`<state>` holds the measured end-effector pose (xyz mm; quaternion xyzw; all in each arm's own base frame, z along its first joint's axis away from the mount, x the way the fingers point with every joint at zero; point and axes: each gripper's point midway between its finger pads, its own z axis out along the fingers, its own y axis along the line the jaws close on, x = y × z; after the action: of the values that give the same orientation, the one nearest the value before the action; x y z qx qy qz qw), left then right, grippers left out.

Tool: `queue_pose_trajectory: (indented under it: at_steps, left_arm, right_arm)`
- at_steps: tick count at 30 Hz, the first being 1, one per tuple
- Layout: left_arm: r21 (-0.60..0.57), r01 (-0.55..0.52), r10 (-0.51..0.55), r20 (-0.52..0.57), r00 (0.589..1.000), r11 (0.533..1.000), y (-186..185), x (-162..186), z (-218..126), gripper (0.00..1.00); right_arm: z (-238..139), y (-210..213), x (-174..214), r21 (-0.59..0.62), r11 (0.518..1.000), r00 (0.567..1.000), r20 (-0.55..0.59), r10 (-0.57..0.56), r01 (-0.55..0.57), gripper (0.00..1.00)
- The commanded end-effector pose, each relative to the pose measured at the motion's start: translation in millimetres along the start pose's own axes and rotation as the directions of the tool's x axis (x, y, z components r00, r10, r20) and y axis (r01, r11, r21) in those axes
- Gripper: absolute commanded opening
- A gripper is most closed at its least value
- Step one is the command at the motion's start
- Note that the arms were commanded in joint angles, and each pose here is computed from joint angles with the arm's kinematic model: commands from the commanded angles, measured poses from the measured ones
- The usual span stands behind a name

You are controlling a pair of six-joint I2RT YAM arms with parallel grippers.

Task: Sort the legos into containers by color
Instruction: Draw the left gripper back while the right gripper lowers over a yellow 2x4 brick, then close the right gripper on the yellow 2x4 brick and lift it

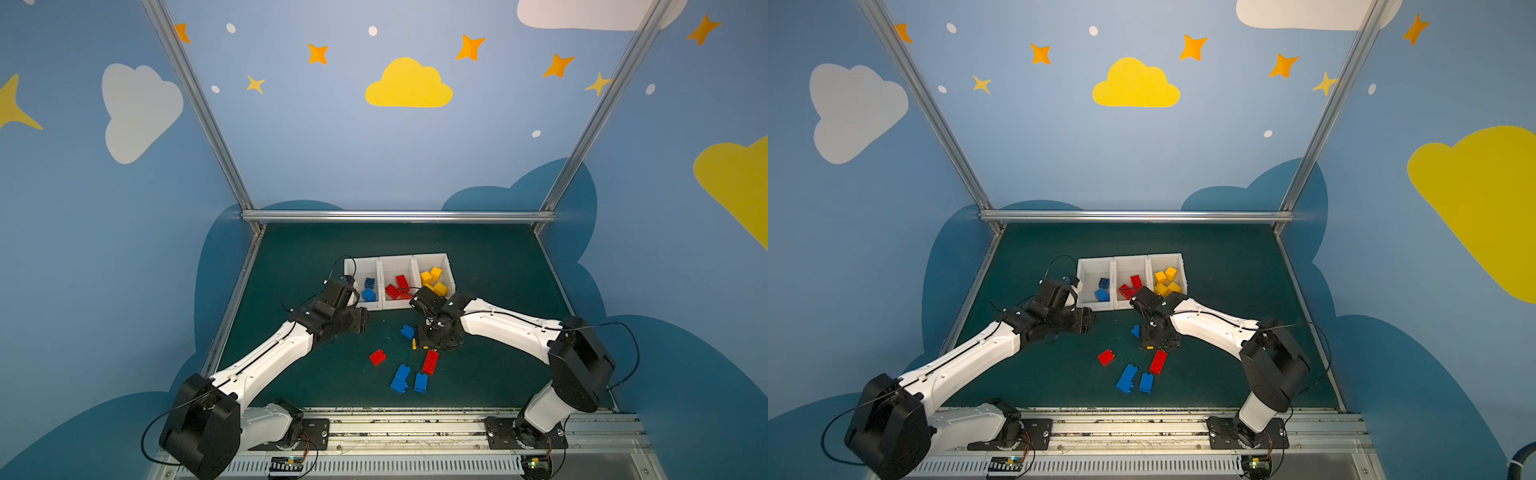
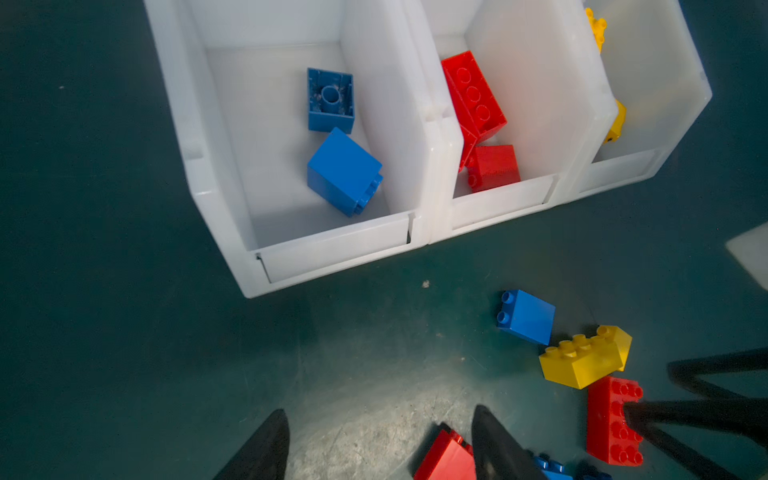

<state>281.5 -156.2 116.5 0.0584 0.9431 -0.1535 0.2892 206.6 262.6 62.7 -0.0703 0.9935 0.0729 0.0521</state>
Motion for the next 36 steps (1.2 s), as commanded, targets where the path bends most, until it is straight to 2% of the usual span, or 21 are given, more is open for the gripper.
queue_pose_trajectory:
  at_steps: [1,13,20,23,27,30,36]
  left_arm:
    - [-0.018,0.033,-0.032,0.024,0.999,0.999,8,3,-5,0.7]
    - [-0.025,0.059,-0.058,0.028,0.998,0.998,15,16,-9,0.71]
    - [-0.019,0.061,-0.061,0.02,0.998,0.998,14,18,-7,0.71]
    - [-0.02,0.062,-0.061,0.021,0.998,0.998,14,19,-7,0.71]
    - [-0.022,0.063,-0.062,0.023,0.998,0.998,15,20,-8,0.71]
    - [-0.023,0.062,-0.062,0.026,0.998,0.998,15,19,-9,0.71]
    - [-0.009,0.069,-0.069,0.023,0.997,0.998,14,21,-9,0.71]
  right_arm:
    - [4,13,-6,-0.009,0.999,0.999,-0.014,-0.051,0.051,0.67]
    - [27,15,-11,0.048,0.997,0.996,-0.071,-0.058,0.061,0.61]
    - [32,15,-12,0.065,0.996,0.996,-0.074,-0.057,0.062,0.42]
    - [29,14,-13,0.066,0.996,0.996,-0.069,-0.057,0.062,0.37]
    - [11,12,-19,0.072,0.994,0.996,-0.036,-0.077,0.08,0.36]
    - [-18,7,-35,0.063,0.994,0.995,0.026,-0.094,0.092,0.36]
    - [-69,-17,-95,0.041,0.996,0.985,0.151,-0.089,0.083,0.36]
